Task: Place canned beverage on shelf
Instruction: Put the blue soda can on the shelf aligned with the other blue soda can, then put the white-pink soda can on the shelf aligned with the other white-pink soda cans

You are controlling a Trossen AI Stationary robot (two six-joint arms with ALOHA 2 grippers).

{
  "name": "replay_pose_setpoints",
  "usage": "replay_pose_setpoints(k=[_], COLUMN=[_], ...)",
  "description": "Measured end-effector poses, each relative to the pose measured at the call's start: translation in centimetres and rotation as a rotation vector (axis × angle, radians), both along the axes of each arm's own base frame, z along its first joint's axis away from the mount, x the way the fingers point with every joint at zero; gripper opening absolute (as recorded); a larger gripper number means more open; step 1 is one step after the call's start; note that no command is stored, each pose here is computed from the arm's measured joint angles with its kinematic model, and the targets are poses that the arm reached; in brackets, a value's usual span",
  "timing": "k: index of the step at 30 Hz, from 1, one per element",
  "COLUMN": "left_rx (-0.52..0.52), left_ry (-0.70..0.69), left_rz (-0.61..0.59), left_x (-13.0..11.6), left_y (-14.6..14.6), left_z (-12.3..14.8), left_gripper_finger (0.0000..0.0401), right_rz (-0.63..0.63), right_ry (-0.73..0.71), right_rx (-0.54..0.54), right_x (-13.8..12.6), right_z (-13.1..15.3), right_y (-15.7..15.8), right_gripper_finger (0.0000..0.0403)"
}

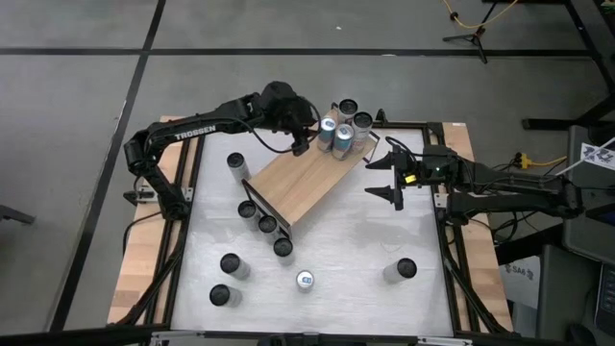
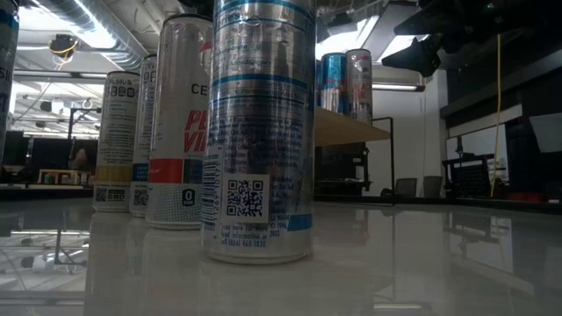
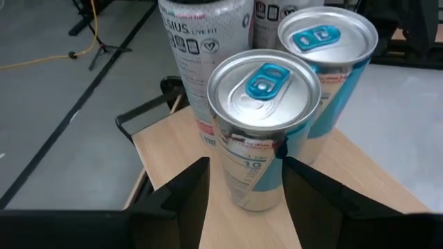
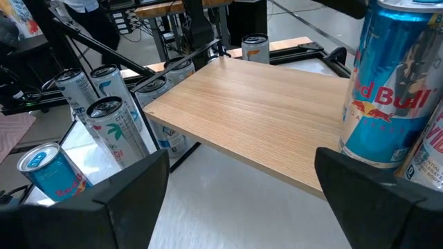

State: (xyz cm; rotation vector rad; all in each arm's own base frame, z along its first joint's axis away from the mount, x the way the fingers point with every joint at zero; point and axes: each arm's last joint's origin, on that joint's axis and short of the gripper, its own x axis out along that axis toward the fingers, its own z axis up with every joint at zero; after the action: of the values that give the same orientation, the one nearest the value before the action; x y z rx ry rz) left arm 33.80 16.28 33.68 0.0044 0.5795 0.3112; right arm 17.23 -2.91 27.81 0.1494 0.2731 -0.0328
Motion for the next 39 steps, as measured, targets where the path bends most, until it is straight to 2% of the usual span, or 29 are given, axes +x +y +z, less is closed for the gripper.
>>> replay_pose_setpoints(k=[22, 29, 32, 39], left_rx=[0.025, 0.019, -0.003, -0.151], left_ry=[-0.046, -0.035, -0.022, 0.010], left_rz=[-0.003, -0.003, -0.001, 0.027], left_x=[0.8, -0.7, -1.7, -3.7], left_y=[0.4, -0.4, -1.1, -3.8], left_z=[-0.1, 1.2, 2.0, 3.3], left_gripper_finger=[0.0170, 0.0170, 0.0170, 0.0170], right_rz=[0.000, 0.000, 0.000, 0.000], right_ry=[-0.001, -0.001, -0.001, 0.000], right_rx=[0.000, 0.000, 0.000, 0.000], right_x=[0.0, 0.0, 0.0, 0.0], right_z=[0.0, 0.0, 0.0, 0.0], right_y=[0.0, 0.0, 0.0, 0.0], right_gripper_finger=[0.0356, 0.0356, 0.0356, 0.0356])
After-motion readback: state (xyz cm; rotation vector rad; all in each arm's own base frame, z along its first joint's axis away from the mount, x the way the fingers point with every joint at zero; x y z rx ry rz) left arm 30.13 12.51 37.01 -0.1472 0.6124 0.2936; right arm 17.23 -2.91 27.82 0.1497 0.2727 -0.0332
